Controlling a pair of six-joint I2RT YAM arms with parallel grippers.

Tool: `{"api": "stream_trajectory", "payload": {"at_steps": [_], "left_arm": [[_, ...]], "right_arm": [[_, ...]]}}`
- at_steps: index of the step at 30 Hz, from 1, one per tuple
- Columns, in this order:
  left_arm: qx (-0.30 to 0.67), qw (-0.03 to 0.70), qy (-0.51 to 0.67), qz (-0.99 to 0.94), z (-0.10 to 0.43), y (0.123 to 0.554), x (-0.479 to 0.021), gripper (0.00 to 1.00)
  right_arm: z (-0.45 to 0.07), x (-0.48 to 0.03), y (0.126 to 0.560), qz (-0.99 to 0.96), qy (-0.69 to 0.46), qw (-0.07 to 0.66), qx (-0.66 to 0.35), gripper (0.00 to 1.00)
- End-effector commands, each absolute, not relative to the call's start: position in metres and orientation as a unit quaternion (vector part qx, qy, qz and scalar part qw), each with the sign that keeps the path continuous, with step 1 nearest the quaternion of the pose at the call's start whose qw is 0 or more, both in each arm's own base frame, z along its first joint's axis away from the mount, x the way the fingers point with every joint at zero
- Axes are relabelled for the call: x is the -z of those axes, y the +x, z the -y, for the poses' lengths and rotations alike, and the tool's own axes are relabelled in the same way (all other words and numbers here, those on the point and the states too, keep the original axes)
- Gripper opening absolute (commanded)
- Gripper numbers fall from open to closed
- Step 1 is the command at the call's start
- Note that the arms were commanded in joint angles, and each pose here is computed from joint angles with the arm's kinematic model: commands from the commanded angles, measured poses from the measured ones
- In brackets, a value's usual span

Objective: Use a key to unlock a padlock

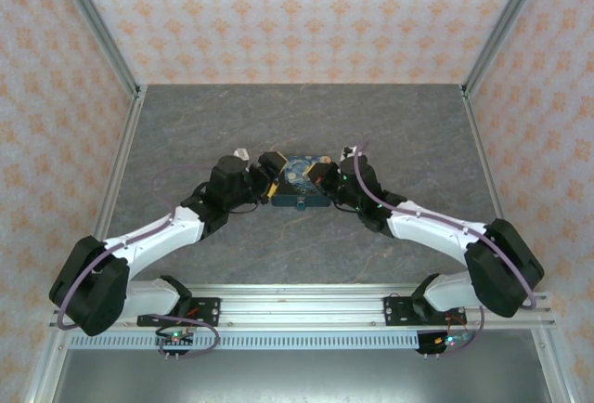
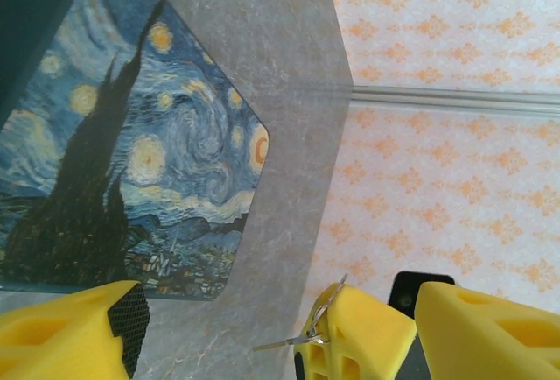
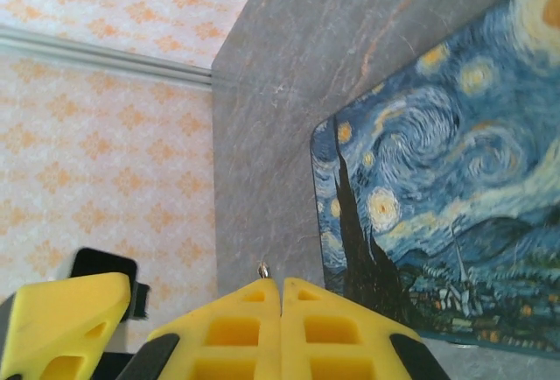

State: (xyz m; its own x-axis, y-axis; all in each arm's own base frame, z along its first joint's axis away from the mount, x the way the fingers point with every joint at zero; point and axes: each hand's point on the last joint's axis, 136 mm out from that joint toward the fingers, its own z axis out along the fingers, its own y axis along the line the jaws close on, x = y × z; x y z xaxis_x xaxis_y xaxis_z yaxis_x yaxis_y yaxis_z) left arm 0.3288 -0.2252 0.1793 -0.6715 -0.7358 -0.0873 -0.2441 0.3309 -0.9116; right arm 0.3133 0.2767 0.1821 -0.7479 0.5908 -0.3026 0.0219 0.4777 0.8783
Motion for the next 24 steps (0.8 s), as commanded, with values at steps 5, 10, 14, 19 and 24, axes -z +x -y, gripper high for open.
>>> {"api": "stream_trajectory", "payload": {"at_steps": [5, 10, 14, 19, 24], "left_arm": [[0.439, 0.292, -0.195, -0.827, 0.226, 0.331, -0.202, 0.83], [0.433, 0.279, -0.136, -0.846, 0.235, 0.334, -0.202, 0.83], [0.431, 0.268, -0.095, -0.856, 0.244, 0.334, -0.204, 0.83], [0.438, 0.254, -0.069, -0.86, 0.252, 0.334, -0.205, 0.81], [0.444, 0.248, -0.065, -0.859, 0.256, 0.333, -0.203, 0.8]], "right_arm": [[-0.249, -0.19, 0.292, -0.822, 0.016, 0.336, -0.46, 0.0], [-0.241, -0.19, 0.28, -0.813, -0.06, 0.349, -0.461, 0.0], [-0.246, -0.189, 0.277, -0.808, -0.085, 0.342, -0.473, 0.0], [-0.252, -0.182, 0.279, -0.81, -0.091, 0.329, -0.477, 0.0], [-0.253, -0.182, 0.281, -0.808, -0.087, 0.327, -0.482, 0.0]]}}
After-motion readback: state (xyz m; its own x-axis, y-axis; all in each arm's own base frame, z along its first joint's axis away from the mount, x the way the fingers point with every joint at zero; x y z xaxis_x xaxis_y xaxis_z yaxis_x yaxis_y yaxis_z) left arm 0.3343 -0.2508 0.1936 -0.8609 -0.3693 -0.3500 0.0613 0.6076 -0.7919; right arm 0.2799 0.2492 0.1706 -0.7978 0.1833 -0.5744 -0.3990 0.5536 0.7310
